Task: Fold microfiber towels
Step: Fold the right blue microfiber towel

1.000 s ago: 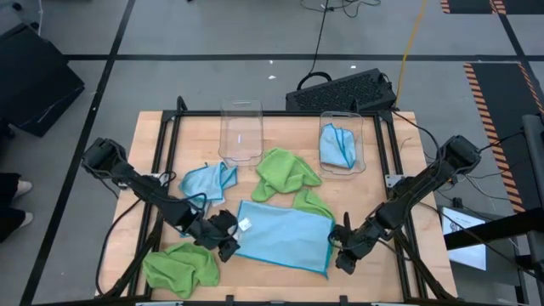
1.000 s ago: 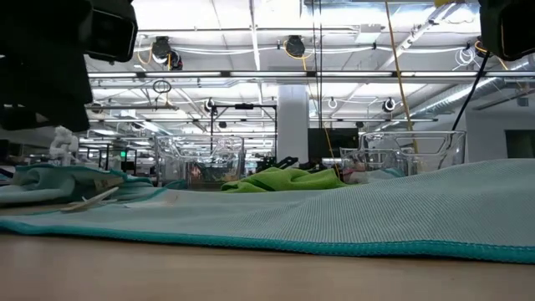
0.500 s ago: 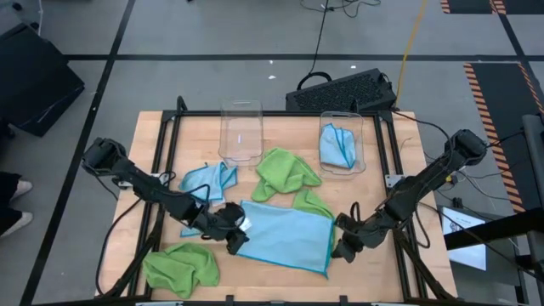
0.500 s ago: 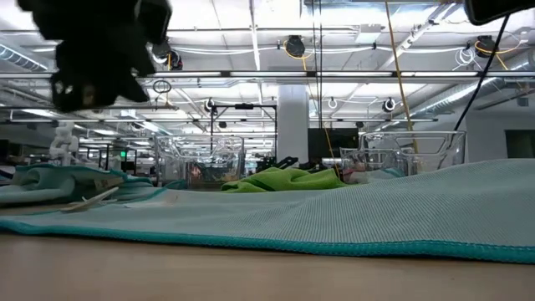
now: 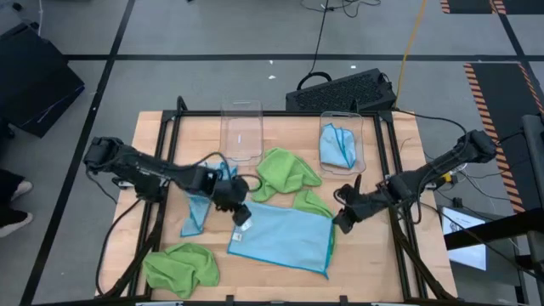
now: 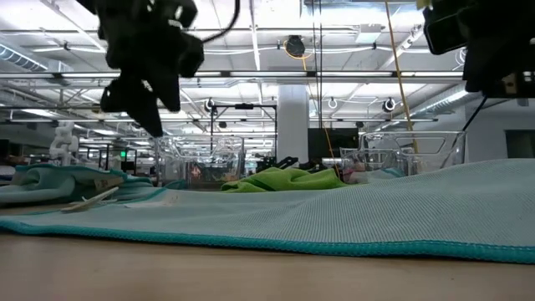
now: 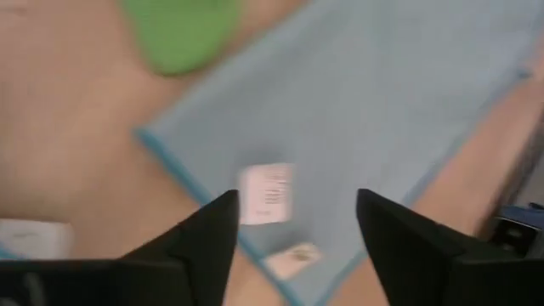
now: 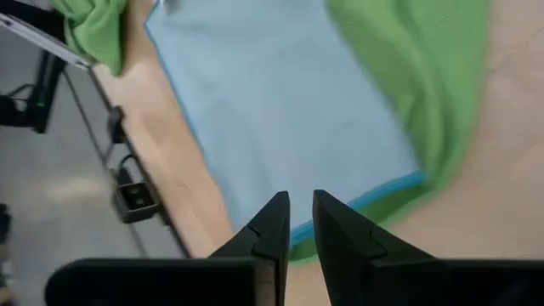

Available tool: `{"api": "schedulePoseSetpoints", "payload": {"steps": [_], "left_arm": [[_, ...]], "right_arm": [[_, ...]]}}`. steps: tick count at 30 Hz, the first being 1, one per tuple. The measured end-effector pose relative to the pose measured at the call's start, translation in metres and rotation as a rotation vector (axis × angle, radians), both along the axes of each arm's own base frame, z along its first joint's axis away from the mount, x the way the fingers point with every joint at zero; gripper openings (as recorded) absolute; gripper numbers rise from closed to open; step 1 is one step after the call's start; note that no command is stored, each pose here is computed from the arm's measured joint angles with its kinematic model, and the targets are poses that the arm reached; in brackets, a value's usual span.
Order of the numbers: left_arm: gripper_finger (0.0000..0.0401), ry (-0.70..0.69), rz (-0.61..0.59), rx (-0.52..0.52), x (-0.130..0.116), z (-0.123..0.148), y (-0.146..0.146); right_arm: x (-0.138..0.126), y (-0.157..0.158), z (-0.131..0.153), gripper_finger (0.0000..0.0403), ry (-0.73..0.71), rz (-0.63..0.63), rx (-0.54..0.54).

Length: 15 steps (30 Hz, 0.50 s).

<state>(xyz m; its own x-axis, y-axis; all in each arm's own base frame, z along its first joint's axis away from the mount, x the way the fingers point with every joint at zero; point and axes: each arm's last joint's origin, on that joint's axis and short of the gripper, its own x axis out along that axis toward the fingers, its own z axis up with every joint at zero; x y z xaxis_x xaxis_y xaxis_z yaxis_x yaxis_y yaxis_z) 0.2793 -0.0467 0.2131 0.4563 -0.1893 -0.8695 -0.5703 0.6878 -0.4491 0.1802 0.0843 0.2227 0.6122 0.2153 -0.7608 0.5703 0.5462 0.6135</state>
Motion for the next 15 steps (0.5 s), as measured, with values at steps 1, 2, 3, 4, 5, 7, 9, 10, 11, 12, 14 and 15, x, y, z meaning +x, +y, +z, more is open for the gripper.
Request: {"api": "schedulePoseSetpoints", "payload": {"steps": [1,2,3,4,5,7,9,10,11,12,14,15], "left_arm": [[0.026,0.019,0.001,0.01,-0.001,-0.001,0.007],[0.0272,0.034,-0.002,0.025,-0.002,-0.002,0.014],[0.0281,0.046,-0.015,0.046,-0.003,-0.003,0.02],[0.0287,0.054,-0.032,0.069,-0.004,-0.003,0.025],[0.0291,0.053,-0.056,0.093,-0.004,-0.004,0.029],[0.0295,0.036,-0.122,0.142,-0.003,-0.004,0.035],[0.0295,0.021,-0.203,0.192,-0.003,-0.003,0.038],[0.0296,0.008,-0.253,0.217,-0.003,-0.003,0.038],[0.0296,-0.007,-0.305,0.242,-0.002,-0.003,0.037],[0.0296,-0.02,-0.358,0.266,-0.002,-0.003,0.035],[0.0296,-0.032,-0.444,0.317,-0.002,-0.003,0.032],[0.0296,-0.037,-0.47,0.341,-0.003,-0.005,0.031]], "right_arm": [[0.0,-0.004,0.001,0.005,0.003,0.012,-0.009],[0.0,-0.008,0.002,0.005,0.0,0.028,-0.023],[-0.001,-0.012,0.002,0.005,-0.002,0.049,-0.036],[-0.001,-0.015,0.003,0.005,-0.006,0.067,-0.048],[-0.001,-0.018,0.004,0.005,-0.01,0.084,-0.056],[0.0,-0.024,0.005,0.005,-0.018,0.109,-0.069],[0.001,-0.028,0.005,0.005,-0.022,0.129,-0.073],[0.002,-0.03,0.005,0.005,-0.025,0.141,-0.07],[0.002,-0.032,0.005,0.005,-0.026,0.151,-0.071],[0.002,-0.033,0.005,0.005,-0.025,0.166,-0.068],[0.002,-0.034,0.005,0.005,-0.027,0.188,-0.068],[0.002,-0.035,0.005,0.005,-0.025,0.199,-0.067]]}}
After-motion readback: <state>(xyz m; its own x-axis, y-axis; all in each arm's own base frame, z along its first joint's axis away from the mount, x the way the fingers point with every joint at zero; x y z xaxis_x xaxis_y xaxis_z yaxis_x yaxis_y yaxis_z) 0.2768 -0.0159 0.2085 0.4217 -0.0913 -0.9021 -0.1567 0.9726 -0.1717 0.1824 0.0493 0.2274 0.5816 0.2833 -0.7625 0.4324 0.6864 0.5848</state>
